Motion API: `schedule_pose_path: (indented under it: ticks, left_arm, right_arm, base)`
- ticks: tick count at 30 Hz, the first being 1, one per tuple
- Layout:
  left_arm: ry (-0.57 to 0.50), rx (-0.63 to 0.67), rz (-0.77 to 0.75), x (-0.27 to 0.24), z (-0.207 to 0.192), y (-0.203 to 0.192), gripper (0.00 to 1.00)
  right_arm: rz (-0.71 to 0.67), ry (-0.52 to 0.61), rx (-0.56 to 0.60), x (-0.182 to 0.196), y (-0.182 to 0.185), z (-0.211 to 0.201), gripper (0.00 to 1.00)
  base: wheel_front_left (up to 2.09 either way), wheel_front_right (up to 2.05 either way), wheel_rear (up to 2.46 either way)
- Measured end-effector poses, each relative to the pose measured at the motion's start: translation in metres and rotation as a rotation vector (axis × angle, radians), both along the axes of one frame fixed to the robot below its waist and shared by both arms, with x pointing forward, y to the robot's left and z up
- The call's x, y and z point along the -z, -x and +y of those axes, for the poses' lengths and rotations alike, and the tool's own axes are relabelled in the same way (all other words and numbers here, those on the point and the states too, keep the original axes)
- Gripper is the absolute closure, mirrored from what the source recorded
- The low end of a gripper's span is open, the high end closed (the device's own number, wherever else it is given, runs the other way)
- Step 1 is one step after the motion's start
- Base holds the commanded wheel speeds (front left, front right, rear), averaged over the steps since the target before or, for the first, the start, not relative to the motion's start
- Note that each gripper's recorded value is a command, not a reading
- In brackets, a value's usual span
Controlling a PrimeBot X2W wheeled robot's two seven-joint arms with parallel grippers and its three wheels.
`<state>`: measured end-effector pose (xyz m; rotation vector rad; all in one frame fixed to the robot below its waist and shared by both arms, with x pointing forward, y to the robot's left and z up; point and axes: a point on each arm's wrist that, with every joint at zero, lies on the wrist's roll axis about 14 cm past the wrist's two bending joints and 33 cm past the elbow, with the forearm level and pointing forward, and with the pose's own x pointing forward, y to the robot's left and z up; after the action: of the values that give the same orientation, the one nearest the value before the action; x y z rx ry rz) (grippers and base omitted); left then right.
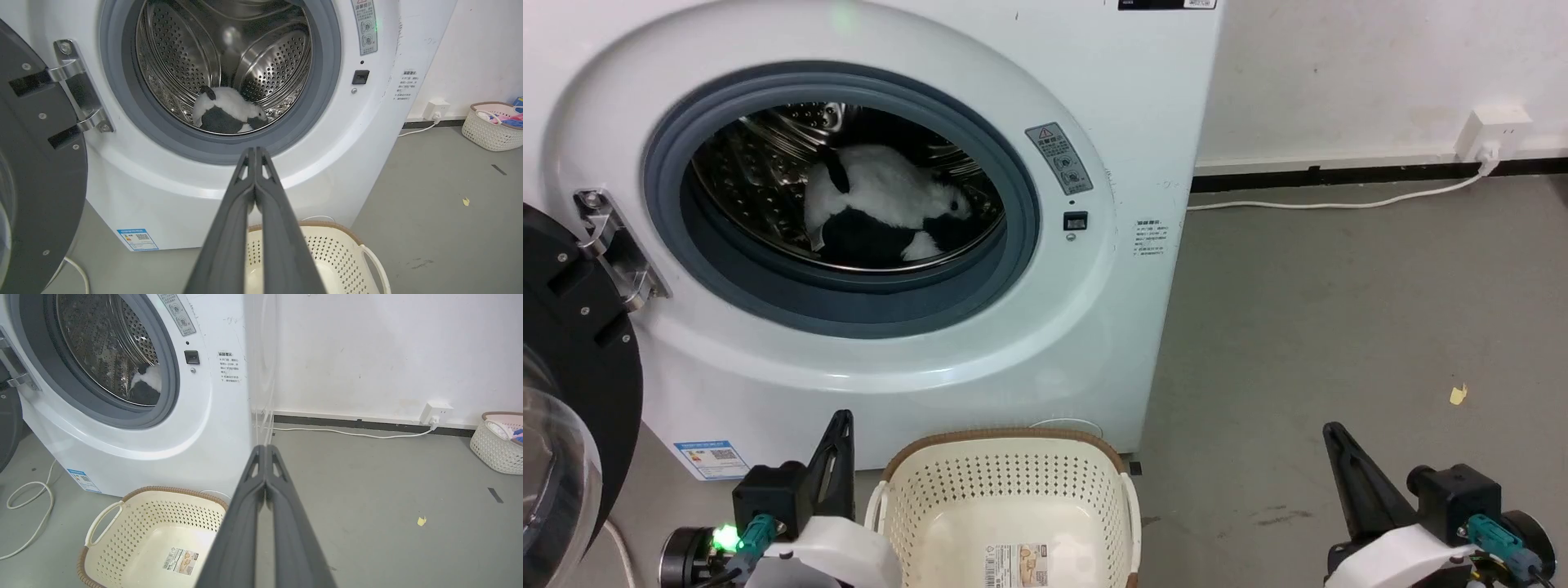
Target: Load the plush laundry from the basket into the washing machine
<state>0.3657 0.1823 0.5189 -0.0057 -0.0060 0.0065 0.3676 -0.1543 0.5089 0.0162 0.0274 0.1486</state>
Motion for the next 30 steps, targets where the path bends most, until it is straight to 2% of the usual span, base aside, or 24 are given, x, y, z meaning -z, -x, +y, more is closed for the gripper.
schedule_pose_path:
  ticks: [30]
  left_arm:
    - [-0.043, 0.008, 0.009, -0.007, -0.005, -0.006, 1.0]
  right_arm:
    - [-0.015, 0.052, 0.016, -0.012, -0.001, -0.006, 1.0]
  base:
    - [0.0, 0.0, 0.0]
